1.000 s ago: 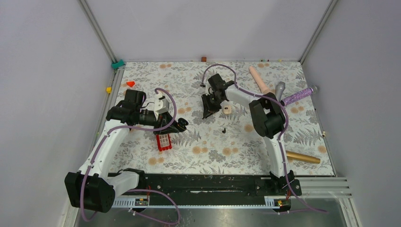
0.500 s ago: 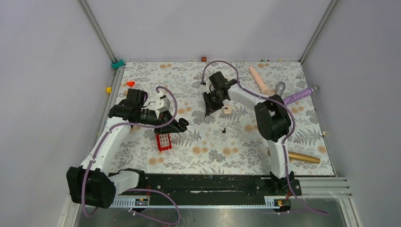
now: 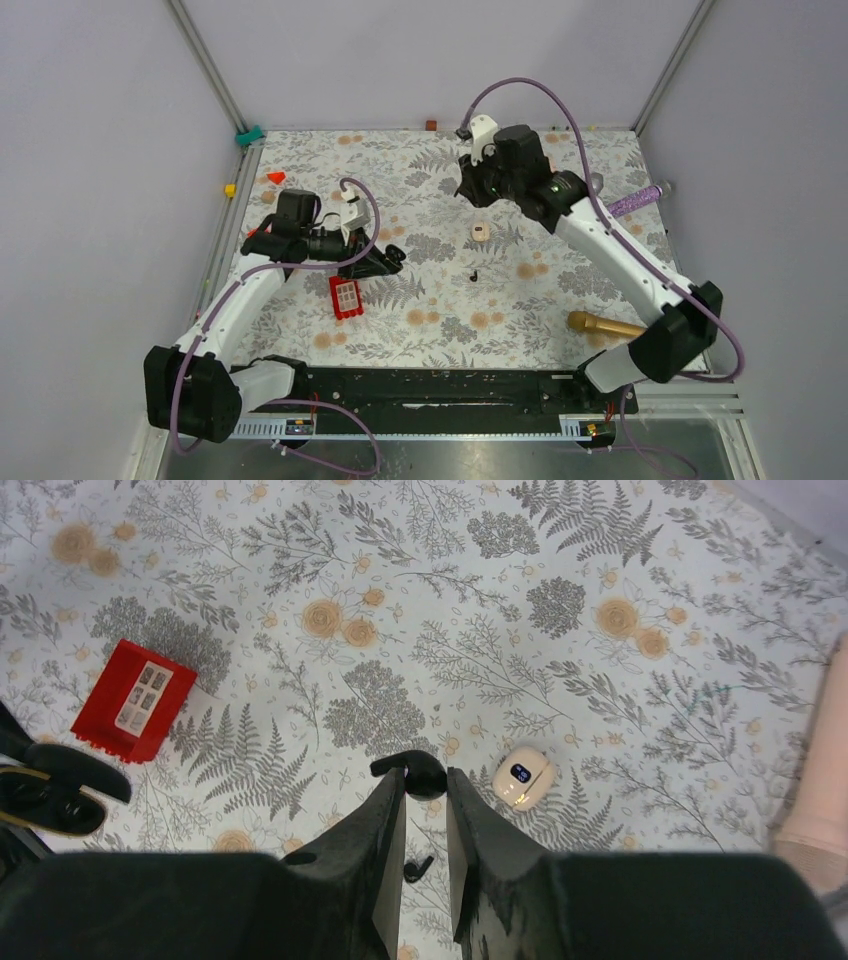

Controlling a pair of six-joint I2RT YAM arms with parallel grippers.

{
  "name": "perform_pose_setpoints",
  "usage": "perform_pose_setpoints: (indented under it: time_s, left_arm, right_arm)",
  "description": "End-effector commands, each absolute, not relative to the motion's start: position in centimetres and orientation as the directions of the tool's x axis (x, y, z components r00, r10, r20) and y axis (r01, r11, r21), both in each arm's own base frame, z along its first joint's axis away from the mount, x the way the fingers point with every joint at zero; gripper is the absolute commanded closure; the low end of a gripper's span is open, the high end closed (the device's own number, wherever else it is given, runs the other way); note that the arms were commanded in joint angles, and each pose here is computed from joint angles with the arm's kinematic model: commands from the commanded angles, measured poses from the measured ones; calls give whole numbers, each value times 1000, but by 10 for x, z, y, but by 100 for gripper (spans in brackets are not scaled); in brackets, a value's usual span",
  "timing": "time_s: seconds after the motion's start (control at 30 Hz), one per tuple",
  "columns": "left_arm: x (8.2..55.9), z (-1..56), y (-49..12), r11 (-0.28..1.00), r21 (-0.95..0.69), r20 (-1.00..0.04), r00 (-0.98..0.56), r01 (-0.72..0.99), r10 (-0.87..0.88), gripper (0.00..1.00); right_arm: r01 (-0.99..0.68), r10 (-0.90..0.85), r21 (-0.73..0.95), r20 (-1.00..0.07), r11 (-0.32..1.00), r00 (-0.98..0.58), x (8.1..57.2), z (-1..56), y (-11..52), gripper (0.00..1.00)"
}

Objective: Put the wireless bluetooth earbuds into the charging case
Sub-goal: Insert the left earbud into the left side groove of the charging case.

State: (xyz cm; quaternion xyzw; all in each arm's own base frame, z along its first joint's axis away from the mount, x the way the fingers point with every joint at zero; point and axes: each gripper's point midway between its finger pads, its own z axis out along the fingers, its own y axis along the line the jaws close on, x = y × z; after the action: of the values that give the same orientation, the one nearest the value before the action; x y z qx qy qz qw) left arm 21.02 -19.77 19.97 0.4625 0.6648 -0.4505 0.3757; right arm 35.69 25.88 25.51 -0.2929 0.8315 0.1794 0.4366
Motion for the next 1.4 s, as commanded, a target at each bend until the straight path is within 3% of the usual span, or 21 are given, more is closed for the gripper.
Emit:
perform_pose_setpoints:
  time_s: [0.0, 0.27, 0.6, 1.37]
  left_arm:
    - [224, 214, -207, 185, -197, -939, -239, 963, 246, 100]
    - [221, 211, -212, 150, -248, -933, -277, 957, 229, 100]
    - [234, 208, -212, 225, -229, -944, -273, 947, 186, 100]
    - [239, 207, -215, 242, -276, -936, -318, 930, 153, 100]
  right_arm:
    - [-650, -343, -74, -891, 756, -297, 339, 282, 259, 82]
    - [-705, -343, -86, -911, 704, -231, 301, 283, 289, 81]
    - [-710, -280, 63, -892, 701, -356, 281, 286, 322, 80]
    - [-724, -298, 193, -818, 663, -491, 262, 253, 371, 81]
